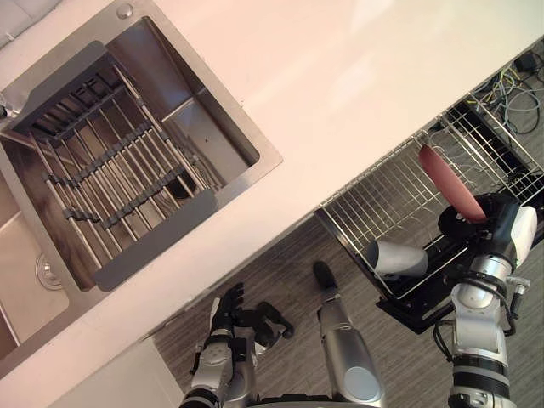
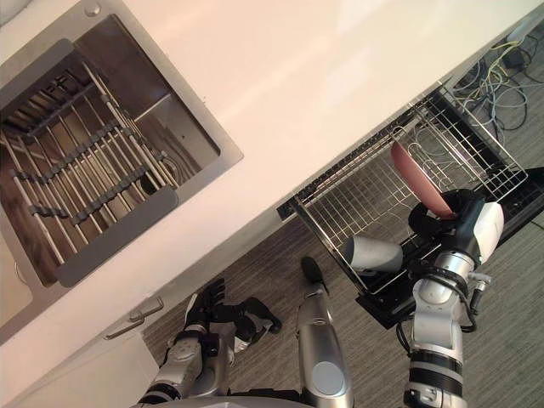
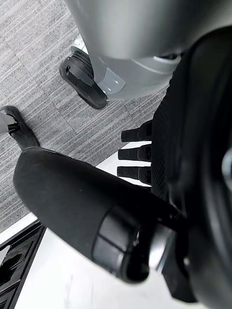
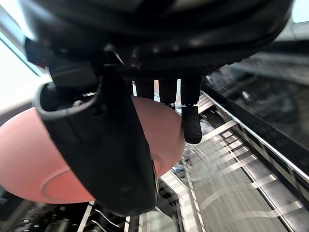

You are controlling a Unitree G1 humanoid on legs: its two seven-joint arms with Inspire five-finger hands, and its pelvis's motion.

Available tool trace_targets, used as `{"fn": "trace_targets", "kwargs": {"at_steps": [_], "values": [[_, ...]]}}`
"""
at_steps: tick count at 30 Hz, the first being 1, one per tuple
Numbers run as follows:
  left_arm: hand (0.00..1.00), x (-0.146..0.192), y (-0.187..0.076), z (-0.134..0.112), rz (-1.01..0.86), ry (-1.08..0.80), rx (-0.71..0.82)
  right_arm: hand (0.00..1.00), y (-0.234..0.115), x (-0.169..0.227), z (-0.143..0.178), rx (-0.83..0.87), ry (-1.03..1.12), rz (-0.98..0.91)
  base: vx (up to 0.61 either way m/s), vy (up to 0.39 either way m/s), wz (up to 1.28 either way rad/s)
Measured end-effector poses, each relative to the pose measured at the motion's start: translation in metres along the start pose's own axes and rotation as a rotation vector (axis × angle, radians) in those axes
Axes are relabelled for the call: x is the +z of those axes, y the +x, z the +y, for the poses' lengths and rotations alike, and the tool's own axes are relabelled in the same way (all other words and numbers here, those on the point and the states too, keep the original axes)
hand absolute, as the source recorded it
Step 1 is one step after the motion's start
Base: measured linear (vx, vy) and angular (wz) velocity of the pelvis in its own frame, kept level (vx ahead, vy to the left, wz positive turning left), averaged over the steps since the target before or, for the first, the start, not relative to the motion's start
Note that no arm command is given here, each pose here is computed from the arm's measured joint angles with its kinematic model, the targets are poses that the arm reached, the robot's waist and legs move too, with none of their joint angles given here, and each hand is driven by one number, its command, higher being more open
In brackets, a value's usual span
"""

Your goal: Walk over to the sink, pick up the cup, carry it to the dishwasher, place the cup inside the dishwasher, then close the dishwasher door

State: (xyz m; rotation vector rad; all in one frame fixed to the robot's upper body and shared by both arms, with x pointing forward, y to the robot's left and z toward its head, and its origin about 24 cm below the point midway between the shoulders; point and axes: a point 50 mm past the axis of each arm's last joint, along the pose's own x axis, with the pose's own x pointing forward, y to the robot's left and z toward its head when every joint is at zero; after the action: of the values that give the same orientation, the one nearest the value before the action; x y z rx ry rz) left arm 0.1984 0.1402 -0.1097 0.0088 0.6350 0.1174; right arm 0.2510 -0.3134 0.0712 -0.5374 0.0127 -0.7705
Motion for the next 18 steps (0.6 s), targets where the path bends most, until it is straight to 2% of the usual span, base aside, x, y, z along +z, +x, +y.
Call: {"fn": "trace_targets", "kwargs": {"at_steps": [10,15,18], "values": [[0.9,0.016,0.005,-0.002,-0.047,-0.019,0.009,0.9,0.008,-0.012,0.022,0.073,0.148,0.141,0.0,-0.001,0.01],[0.9,0.02,0.007,-0.002,-0.059,-0.019,0.008,0.9,0.008,-0.009,0.022,0.088,0.178,0.129,-0.01,-0.006,0.11],[0.9,0.021,0.007,0.0,-0.061,-0.017,0.012,0.9,-0.001,0.008,0.015,0.108,0.196,0.032,-0.01,-0.006,0.08]]}}
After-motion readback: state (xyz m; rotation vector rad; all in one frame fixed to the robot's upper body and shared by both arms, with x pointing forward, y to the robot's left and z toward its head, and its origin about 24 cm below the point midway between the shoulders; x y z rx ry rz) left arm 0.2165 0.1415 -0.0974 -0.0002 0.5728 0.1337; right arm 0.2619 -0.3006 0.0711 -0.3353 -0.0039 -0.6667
